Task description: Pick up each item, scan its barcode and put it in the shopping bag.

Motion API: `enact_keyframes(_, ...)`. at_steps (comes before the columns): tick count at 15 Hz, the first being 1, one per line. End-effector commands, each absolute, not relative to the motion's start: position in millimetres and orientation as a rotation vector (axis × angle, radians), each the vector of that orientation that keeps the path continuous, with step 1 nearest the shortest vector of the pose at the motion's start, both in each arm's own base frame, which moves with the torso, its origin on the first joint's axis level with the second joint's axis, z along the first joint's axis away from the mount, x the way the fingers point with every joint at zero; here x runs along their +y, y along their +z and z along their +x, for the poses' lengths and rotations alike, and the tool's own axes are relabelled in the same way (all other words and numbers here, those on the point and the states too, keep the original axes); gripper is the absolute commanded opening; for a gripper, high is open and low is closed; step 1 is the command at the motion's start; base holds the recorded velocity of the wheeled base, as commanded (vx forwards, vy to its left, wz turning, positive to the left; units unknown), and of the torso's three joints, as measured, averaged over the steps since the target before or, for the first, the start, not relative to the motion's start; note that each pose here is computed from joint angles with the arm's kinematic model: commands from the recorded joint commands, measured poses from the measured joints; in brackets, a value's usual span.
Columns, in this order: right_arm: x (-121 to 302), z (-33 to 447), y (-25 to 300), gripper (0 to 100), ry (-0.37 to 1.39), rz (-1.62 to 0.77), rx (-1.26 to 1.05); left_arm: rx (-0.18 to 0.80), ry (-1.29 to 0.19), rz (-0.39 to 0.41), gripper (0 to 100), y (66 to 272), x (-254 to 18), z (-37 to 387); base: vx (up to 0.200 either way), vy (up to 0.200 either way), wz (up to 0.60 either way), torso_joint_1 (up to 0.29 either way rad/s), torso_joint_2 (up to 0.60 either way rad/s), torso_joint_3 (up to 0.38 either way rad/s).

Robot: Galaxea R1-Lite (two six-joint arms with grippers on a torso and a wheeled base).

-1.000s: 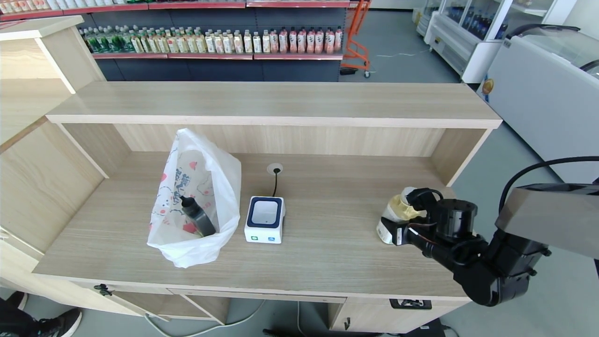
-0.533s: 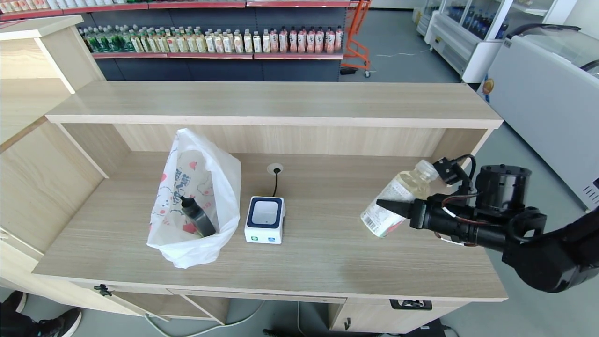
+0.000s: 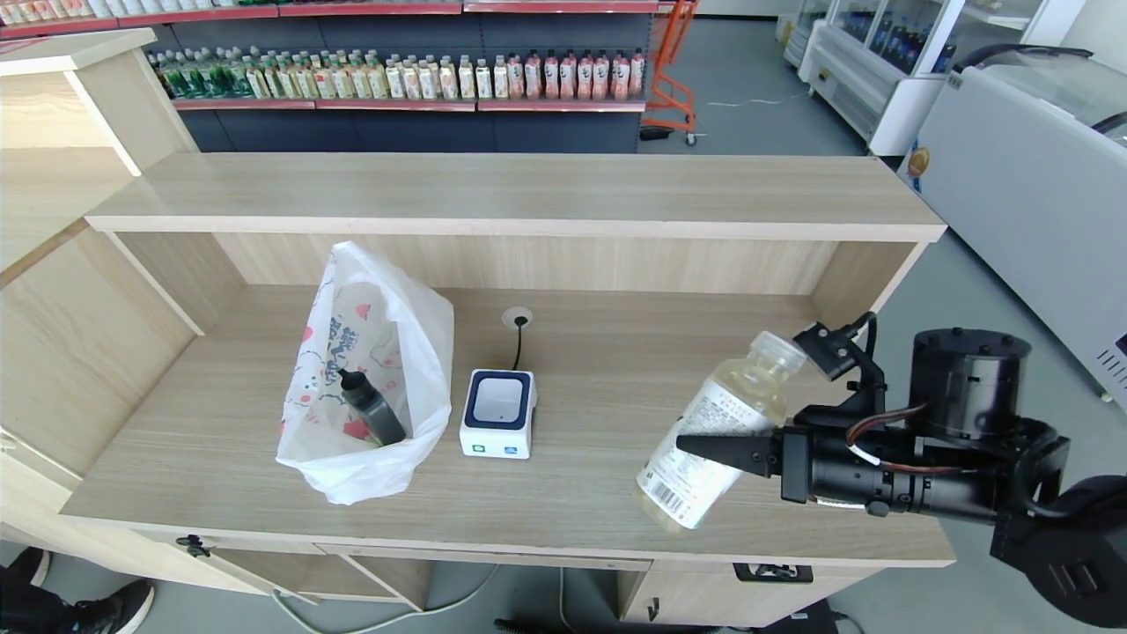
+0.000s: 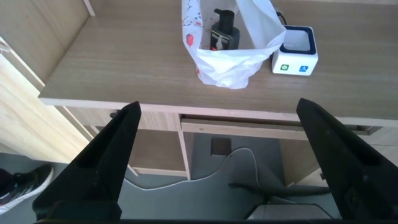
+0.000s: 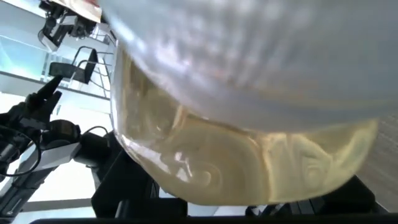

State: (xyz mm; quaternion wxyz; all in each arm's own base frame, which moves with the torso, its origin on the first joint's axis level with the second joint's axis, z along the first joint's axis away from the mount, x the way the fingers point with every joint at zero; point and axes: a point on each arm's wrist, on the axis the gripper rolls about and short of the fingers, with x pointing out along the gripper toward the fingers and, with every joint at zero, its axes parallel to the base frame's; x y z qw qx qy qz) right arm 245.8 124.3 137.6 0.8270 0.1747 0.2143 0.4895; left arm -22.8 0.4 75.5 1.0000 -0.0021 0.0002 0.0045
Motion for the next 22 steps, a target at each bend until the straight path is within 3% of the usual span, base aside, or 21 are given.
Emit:
enact_keyframes(1, 129, 237, 139, 0, 1.069, 0.368, 0.462, 0.000, 0.009, -0.005, 100, 75, 0, -23, 0.000, 0.000, 0.00, 0.000, 0.00, 0.000)
enact_keyframes(22, 145, 195, 155, 0, 1.223, 0.338, 0.397, 0.000, 0.009, -0.005, 100, 75, 0, -23, 0.000, 0.000, 0.00, 0.000, 0.00, 0.000)
